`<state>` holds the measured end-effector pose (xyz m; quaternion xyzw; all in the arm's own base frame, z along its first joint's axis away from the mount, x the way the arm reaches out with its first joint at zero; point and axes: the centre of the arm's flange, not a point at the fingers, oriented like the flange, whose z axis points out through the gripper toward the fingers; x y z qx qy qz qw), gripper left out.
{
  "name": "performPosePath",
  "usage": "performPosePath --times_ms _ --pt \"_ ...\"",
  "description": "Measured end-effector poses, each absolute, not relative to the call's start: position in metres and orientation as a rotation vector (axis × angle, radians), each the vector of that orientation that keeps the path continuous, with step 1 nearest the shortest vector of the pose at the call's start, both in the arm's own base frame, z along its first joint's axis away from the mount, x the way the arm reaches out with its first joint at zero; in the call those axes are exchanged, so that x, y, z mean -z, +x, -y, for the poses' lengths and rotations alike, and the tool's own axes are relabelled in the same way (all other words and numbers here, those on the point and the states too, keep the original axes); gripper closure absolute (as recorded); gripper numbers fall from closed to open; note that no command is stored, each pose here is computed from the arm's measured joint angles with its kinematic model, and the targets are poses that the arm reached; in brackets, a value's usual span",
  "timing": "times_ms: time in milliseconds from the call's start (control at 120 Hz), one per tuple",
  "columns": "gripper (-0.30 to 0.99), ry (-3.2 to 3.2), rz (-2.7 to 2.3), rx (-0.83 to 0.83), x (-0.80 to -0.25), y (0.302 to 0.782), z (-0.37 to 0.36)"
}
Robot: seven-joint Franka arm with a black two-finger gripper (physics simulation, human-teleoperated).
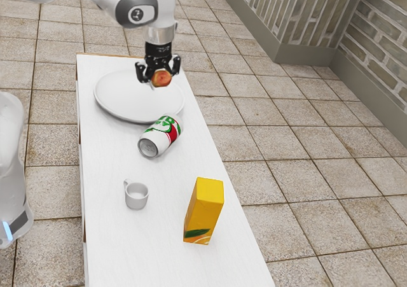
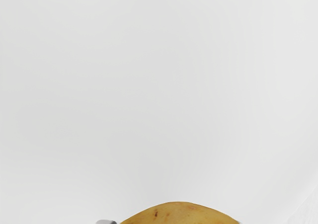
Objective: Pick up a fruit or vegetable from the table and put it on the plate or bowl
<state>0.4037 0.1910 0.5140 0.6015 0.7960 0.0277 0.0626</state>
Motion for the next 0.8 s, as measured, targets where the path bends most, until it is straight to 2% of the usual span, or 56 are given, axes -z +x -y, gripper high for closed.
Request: performPosePath --times_ms 483,625,800 --pt "0.51 1.792 -2.447 -0.033 -0.515 0.39 -0.227" --pt "0.21 1.806 -2.434 -0.038 -0.516 0.39 -0.229" --pt "0.06 1.821 -2.419 -0.047 -0.518 0.391 -0.229"
